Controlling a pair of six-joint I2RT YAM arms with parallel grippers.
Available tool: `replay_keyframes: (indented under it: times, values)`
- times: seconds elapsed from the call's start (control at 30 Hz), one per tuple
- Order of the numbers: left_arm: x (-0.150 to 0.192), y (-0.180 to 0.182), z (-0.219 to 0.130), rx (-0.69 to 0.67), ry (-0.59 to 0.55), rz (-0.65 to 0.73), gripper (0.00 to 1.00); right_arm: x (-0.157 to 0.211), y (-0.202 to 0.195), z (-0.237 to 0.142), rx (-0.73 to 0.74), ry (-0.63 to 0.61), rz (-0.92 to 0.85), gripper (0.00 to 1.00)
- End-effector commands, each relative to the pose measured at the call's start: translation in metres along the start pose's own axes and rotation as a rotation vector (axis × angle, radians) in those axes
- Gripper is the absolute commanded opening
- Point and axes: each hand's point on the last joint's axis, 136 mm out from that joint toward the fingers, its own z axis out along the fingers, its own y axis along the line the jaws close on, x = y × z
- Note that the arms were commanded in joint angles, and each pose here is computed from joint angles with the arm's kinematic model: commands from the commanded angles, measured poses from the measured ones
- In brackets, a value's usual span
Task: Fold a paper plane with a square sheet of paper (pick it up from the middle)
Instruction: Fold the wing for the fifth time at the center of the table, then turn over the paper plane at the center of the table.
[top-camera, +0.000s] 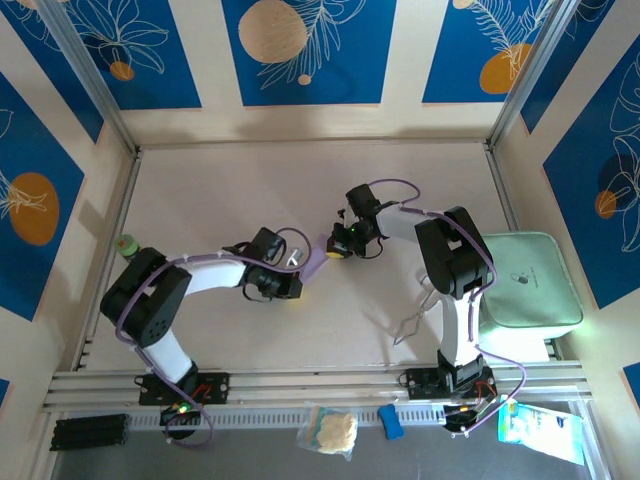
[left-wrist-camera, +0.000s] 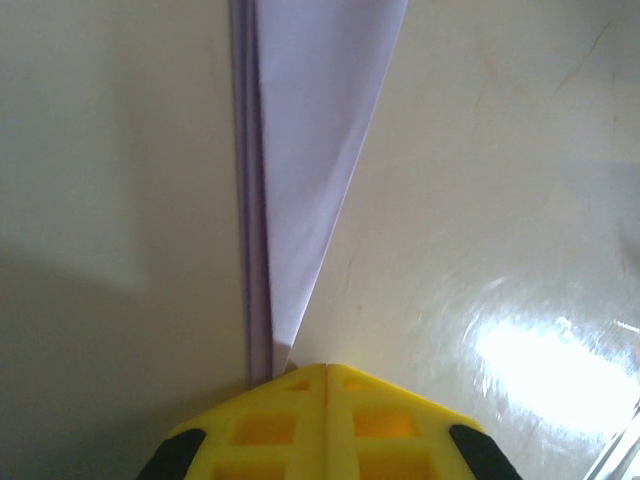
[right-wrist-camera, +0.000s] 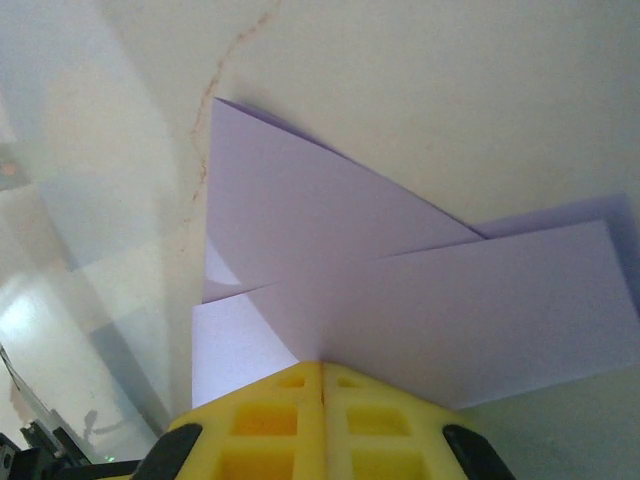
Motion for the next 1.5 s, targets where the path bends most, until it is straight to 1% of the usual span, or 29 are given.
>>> replay_keyframes:
  times: [0.0,0.07,0.13,0.2,0.27,0.3,0.37,0.43,0.47,0.6,0.73,0.9,0.97,1.1,1.3,1.47]
  values:
    - [0.012,0.001,-0.016,-0.025,0.019,-0.003,0.04,0.009,-0.027,0.002,0.106,0.030,-0.005,0.06]
    - [-0.001,-0.006,-0.030,-0.017,-0.044,0.004,0.08,0.005,-0.008,-0.009,0.068,0.009,-0.066,0.08]
    - [-0.013,-0.009,-0.045,-0.033,-0.115,0.010,0.15,0.002,0.012,-0.023,0.046,-0.018,-0.127,0.12]
    - [-0.025,-0.006,-0.061,-0.075,-0.193,-0.002,0.25,0.001,0.032,-0.040,0.039,-0.051,-0.177,0.19]
    - [-0.032,0.004,-0.076,-0.125,-0.260,-0.027,0.32,0.002,0.045,-0.053,0.055,-0.082,-0.201,0.26]
    - [-0.035,0.009,-0.085,-0.153,-0.300,-0.043,0.40,0.003,0.047,-0.060,0.079,-0.102,-0.199,0.29]
    - [-0.037,0.026,-0.101,-0.221,-0.368,-0.089,0.59,0.005,0.047,-0.069,0.138,-0.129,-0.176,0.36]
    - [-0.037,0.042,-0.117,-0.283,-0.431,-0.132,0.75,0.008,0.040,-0.078,0.227,-0.155,-0.135,0.45]
    - [-0.036,0.050,-0.125,-0.309,-0.457,-0.149,0.81,0.009,0.038,-0.081,0.273,-0.171,-0.120,0.48]
    - [-0.035,0.068,-0.147,-0.367,-0.537,-0.177,0.99,0.015,0.028,-0.085,0.430,-0.209,-0.054,0.57]
    - [-0.033,0.078,-0.157,-0.391,-0.576,-0.197,0.99,0.018,0.031,-0.071,0.518,-0.217,0.010,0.60]
    - [-0.031,0.084,-0.156,-0.370,-0.593,-0.211,0.99,0.016,0.036,-0.055,0.678,-0.258,0.054,0.61]
    - [-0.030,0.085,-0.154,-0.362,-0.589,-0.213,0.99,0.014,0.038,-0.049,0.712,-0.275,0.077,0.61]
    - [-0.027,0.088,-0.151,-0.363,-0.575,-0.213,0.99,0.015,0.037,-0.031,0.750,-0.259,0.098,0.61]
    - [-0.024,0.091,-0.149,-0.364,-0.566,-0.214,0.99,0.020,0.026,-0.017,0.826,-0.224,0.151,0.56]
    - [-0.023,0.092,-0.146,-0.360,-0.560,-0.218,0.99,0.021,0.022,-0.021,0.852,-0.230,0.164,0.52]
